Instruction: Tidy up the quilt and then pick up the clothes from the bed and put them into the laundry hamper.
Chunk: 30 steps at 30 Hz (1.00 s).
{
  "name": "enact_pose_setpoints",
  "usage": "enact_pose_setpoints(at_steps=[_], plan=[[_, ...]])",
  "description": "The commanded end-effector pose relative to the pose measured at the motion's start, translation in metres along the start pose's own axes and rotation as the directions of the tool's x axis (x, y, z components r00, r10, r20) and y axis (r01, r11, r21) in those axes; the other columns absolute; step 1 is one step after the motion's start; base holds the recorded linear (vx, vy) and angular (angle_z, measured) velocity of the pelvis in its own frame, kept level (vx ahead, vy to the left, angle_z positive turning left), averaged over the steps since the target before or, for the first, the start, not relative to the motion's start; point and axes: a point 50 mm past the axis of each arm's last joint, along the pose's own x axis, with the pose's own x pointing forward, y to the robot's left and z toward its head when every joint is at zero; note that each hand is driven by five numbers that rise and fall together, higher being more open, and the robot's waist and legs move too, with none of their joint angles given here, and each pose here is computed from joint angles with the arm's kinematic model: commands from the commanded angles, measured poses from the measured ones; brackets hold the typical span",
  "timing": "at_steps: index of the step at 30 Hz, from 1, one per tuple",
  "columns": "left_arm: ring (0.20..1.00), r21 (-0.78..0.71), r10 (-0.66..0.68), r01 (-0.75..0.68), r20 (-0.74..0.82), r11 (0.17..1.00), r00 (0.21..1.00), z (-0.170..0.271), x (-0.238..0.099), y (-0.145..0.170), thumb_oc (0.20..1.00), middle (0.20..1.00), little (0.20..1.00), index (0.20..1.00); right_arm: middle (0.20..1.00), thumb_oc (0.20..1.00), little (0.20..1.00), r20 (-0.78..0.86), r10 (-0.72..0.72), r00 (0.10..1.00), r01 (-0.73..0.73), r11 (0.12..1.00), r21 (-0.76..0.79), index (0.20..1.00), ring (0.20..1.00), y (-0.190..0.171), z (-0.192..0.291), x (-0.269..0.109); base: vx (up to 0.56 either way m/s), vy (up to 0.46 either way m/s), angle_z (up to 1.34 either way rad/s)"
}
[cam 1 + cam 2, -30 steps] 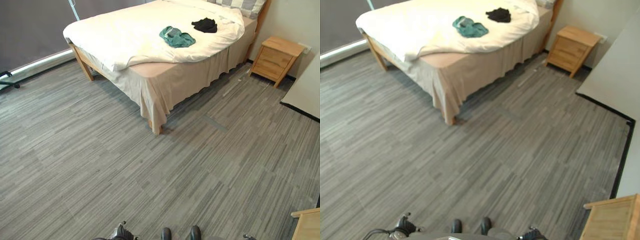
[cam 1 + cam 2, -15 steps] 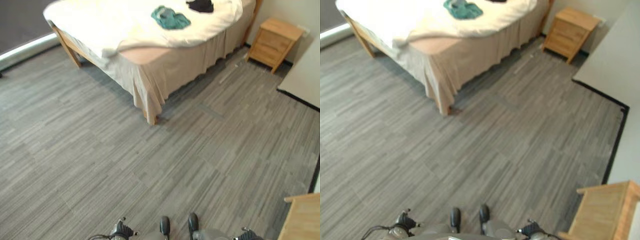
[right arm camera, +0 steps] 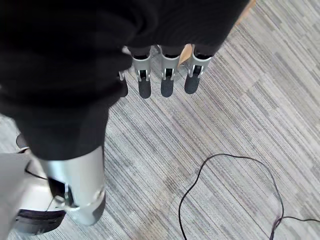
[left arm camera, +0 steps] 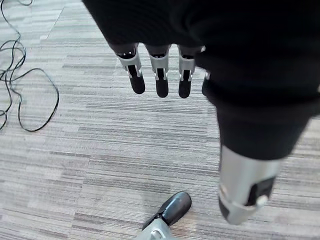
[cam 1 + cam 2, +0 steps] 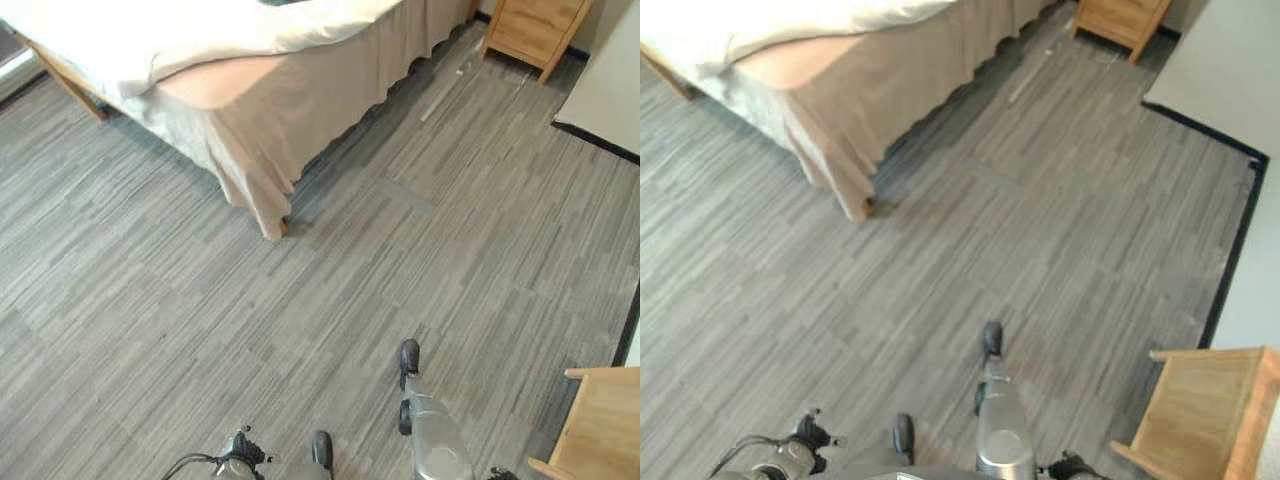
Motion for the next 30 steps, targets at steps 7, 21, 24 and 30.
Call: enact_pose_setpoints(at_steps=[7, 21, 24, 30], plan=[[1.0, -0.018, 0.084, -0.082, 0.178, 0.996, 0.98, 0.051, 0.002, 0.02, 1.0, 1.0, 1.0, 1.0, 1.0, 1.0, 1.0, 0.16, -0.13, 0.979, 0.164, 0.961, -0.221, 1.0, 1.0, -0.049, 0.044, 0.002, 0.54, -0.228, -0.47], [1.0, -0.054, 0.05, -0.054, -0.064, 0.997, 0.997, -0.018, -0.001, 0.011, 1.0, 1.0, 1.0, 1.0, 1.0, 1.0, 1.0, 0.136, -0.053, 0.989, 0.088, 0.961, -0.263, 1.0, 1.0, -0.025, 0.031, 0.002, 0.62, 0.037, 0.02], [1.0, -0.089, 0.097, -0.101, -0.047, 0.991, 0.994, -0.014, 0.0, 0.024, 1.0, 1.0, 1.0, 1.0, 1.0, 1.0, 1.0, 0.2, -0.041, 0.979, 0.093, 0.962, -0.257, 1.0, 1.0, -0.021, 0.047, 0.0, 0.58, -0.076, 1.22], [1.0, -0.12, 0.143, -0.139, 0.026, 0.983, 0.989, 0.005, 0.003, 0.038, 1.0, 1.0, 1.0, 1.0, 1.0, 1.0, 1.0, 0.189, -0.018, 0.982, 0.07, 0.96, -0.271, 1.0, 1.0, -0.015, 0.046, 0.0, 0.49, -0.34, 1.27]])
